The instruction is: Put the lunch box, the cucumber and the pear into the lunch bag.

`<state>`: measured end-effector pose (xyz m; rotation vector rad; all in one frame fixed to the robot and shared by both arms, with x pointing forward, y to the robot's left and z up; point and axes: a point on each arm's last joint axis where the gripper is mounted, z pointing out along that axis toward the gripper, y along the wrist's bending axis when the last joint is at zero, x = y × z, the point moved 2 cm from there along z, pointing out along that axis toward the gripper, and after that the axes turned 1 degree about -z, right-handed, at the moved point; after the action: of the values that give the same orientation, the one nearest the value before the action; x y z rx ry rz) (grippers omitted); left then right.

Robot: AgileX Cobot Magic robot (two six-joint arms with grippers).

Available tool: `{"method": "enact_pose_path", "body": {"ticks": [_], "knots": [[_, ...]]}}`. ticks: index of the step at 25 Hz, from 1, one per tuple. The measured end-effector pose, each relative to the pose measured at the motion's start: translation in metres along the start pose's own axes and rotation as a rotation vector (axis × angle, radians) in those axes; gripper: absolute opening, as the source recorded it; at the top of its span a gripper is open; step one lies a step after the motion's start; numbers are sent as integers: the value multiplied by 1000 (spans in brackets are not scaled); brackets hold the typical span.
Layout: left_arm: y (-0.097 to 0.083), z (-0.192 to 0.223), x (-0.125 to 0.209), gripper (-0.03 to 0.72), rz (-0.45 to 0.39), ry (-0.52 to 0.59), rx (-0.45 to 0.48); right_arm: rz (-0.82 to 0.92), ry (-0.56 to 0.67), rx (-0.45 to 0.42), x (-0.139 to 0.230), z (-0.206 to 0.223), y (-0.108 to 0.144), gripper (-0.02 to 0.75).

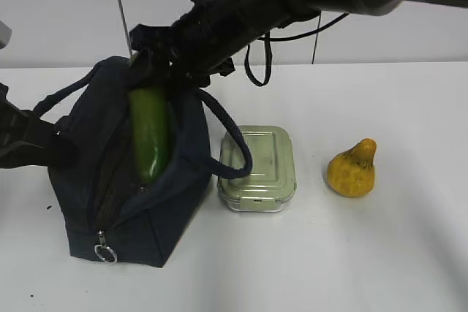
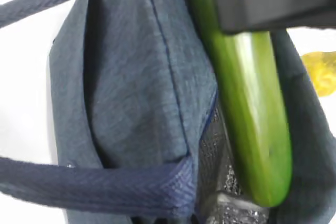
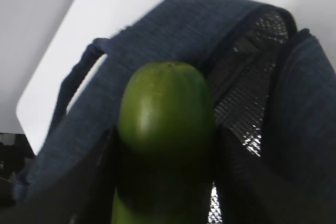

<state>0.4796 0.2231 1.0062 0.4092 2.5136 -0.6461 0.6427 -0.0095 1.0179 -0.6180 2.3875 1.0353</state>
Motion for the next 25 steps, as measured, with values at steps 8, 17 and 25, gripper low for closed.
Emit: {"method": "enact_pose_path", "body": {"ticks": [8, 17, 25], "knots": [[0, 0, 0, -15, 0, -2, -1, -102, -7, -44, -2, 0, 5, 617], [0, 0, 0, -15, 1, -1, -2, -157, -88, 85, -29, -80, -16, 605], [0, 0, 0, -15, 1, -1, -2, -50, 170, 466, -2, -154, -89, 596]]}}
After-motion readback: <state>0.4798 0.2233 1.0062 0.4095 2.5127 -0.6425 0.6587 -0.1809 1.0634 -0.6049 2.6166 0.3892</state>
